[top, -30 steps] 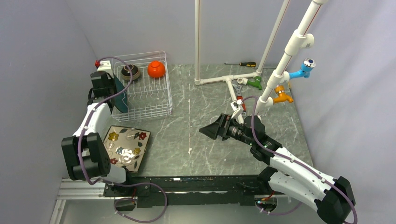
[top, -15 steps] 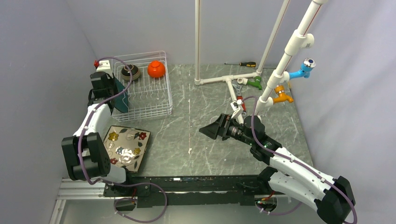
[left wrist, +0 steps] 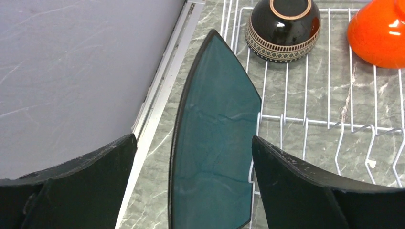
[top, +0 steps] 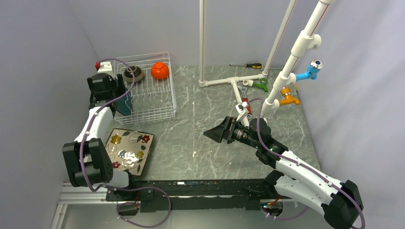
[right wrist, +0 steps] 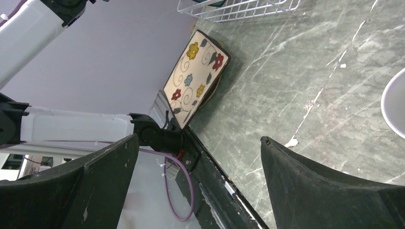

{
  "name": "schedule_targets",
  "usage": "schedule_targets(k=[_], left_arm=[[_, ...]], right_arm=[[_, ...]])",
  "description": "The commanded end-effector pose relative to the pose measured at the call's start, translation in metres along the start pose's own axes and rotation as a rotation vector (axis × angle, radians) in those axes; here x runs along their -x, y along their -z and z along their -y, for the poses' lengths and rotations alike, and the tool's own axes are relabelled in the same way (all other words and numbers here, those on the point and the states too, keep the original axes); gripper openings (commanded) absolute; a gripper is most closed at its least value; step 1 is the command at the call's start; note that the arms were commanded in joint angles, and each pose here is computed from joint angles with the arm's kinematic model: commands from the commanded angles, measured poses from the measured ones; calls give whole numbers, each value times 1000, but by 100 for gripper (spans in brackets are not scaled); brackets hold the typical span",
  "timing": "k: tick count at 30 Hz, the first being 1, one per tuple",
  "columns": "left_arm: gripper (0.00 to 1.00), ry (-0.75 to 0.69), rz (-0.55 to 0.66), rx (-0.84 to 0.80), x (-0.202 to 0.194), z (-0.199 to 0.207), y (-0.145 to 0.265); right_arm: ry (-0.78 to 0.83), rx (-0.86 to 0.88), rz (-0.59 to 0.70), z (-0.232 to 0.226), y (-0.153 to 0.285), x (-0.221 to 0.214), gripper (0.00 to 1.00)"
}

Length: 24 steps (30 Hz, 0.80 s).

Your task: Load the mixed dishes into the dish rack

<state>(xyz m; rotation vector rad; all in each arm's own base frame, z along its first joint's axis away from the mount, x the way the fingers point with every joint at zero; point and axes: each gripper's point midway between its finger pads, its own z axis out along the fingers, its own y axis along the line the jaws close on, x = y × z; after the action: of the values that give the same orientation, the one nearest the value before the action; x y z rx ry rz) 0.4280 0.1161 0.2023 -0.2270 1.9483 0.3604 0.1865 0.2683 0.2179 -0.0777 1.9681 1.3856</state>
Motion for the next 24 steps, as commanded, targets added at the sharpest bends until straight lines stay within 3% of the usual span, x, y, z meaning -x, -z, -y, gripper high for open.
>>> schedule_targets(k=[1, 9, 16, 24], left_arm=[[99, 35, 95, 61, 45, -17, 27], [99, 186, 52, 79, 56, -26, 81], [97, 223, 259, -250, 88, 30, 153], [97, 99, 349, -528, 113, 100, 193]], right_arm=[[9, 40, 27, -9, -1, 8, 100], [42, 8, 39, -9, -1, 15, 99], [61, 5, 39, -25, -14, 19, 98], [64, 8, -68, -61, -74, -29, 97]])
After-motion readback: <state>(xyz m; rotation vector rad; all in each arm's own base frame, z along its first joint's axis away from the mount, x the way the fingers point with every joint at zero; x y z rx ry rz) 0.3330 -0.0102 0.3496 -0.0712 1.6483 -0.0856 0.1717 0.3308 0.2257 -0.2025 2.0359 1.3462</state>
